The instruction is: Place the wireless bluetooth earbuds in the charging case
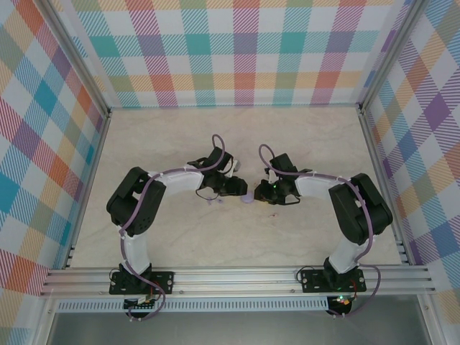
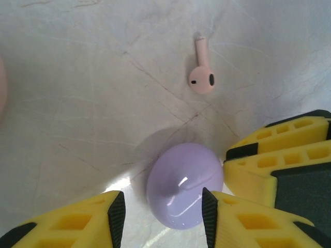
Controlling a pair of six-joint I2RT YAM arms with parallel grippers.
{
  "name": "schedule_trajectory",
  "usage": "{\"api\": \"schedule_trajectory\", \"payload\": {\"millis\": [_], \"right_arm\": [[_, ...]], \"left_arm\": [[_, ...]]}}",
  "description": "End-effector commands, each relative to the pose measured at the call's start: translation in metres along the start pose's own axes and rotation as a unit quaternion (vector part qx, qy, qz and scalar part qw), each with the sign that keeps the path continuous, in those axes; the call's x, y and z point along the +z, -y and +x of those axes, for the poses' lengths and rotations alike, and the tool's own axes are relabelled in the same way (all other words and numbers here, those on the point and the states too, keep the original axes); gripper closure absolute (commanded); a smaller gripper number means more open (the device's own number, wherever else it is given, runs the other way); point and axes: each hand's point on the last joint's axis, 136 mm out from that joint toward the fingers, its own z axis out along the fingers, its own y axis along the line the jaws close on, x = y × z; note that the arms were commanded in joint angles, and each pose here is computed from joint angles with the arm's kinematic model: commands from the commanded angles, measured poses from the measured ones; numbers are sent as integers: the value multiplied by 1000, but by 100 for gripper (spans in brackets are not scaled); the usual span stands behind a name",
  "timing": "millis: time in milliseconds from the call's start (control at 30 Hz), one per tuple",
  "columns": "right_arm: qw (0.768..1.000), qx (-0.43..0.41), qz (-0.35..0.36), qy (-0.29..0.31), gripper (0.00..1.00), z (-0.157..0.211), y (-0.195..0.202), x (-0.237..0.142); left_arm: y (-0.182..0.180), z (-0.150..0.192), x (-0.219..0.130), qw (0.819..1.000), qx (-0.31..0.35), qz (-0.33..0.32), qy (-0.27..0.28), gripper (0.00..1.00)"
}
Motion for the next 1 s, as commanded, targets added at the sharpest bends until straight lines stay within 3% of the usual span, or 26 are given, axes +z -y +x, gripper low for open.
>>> {"api": "schedule_trajectory", "payload": {"millis": [0, 100, 433, 967], "right_arm": [[1000, -15, 4, 16, 74, -6, -8, -13], [1000, -19, -9, 17, 73, -6, -14, -18], [998, -5, -60, 15, 71, -6, -30, -19], [998, 20, -62, -1, 73, -7, -25, -1]], "left_arm": [[6, 1, -15, 1000, -12, -3, 24, 50], [8, 1, -20, 999, -20, 9, 38, 46], [10, 5, -12, 993, -74, 83, 36, 46], [-3, 15, 3, 993, -96, 67, 15, 51]]}}
